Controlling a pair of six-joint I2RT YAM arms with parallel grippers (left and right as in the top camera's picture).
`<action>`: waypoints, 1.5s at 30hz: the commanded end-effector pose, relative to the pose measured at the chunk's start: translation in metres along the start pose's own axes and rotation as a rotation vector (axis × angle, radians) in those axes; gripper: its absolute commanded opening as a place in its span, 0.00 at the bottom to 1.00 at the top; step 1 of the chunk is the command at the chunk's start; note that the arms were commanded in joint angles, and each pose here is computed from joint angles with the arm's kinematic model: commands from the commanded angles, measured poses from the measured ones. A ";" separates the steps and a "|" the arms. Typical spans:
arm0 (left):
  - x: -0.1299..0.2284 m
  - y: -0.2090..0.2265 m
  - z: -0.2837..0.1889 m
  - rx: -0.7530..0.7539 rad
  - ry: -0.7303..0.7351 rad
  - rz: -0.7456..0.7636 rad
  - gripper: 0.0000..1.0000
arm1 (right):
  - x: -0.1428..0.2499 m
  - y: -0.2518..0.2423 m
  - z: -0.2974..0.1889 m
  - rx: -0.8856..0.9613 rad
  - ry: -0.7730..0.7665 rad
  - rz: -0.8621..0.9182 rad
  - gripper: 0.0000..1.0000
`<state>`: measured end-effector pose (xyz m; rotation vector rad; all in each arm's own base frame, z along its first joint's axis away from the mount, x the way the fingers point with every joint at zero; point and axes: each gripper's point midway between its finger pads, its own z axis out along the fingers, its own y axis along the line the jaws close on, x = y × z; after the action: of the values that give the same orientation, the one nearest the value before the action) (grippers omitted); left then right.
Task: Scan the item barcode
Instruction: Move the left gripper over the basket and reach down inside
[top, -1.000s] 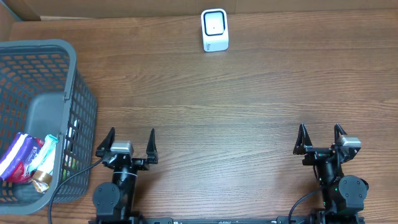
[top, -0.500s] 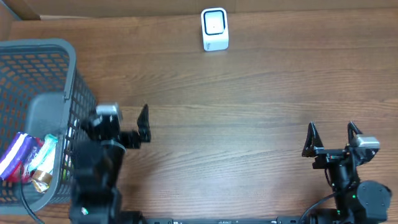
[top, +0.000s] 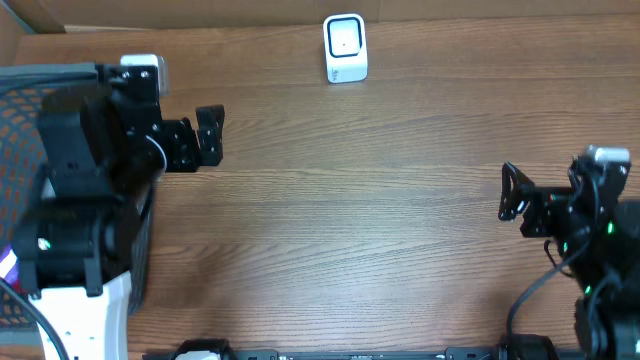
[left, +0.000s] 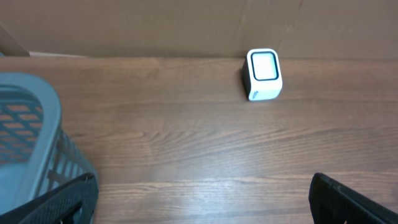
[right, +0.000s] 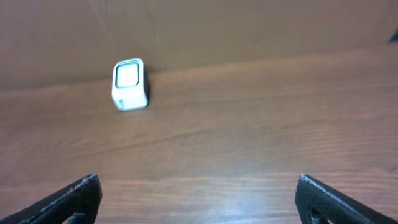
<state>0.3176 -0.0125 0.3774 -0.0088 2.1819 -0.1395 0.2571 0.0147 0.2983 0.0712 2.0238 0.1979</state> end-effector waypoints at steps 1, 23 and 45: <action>-0.015 -0.002 -0.002 0.001 0.003 0.082 1.00 | -0.019 0.013 0.002 -0.054 0.061 0.007 1.00; 0.007 0.062 -0.017 -0.263 0.113 -0.205 1.00 | -0.010 0.025 0.016 -0.123 0.207 0.040 1.00; 0.111 0.241 -0.038 -0.806 0.437 -0.829 1.00 | 0.020 0.021 0.041 -0.122 0.370 0.078 1.00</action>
<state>0.2309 0.2079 0.2930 -1.3869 2.3799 0.2380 0.2806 0.0373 0.2572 0.0606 2.3948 0.3791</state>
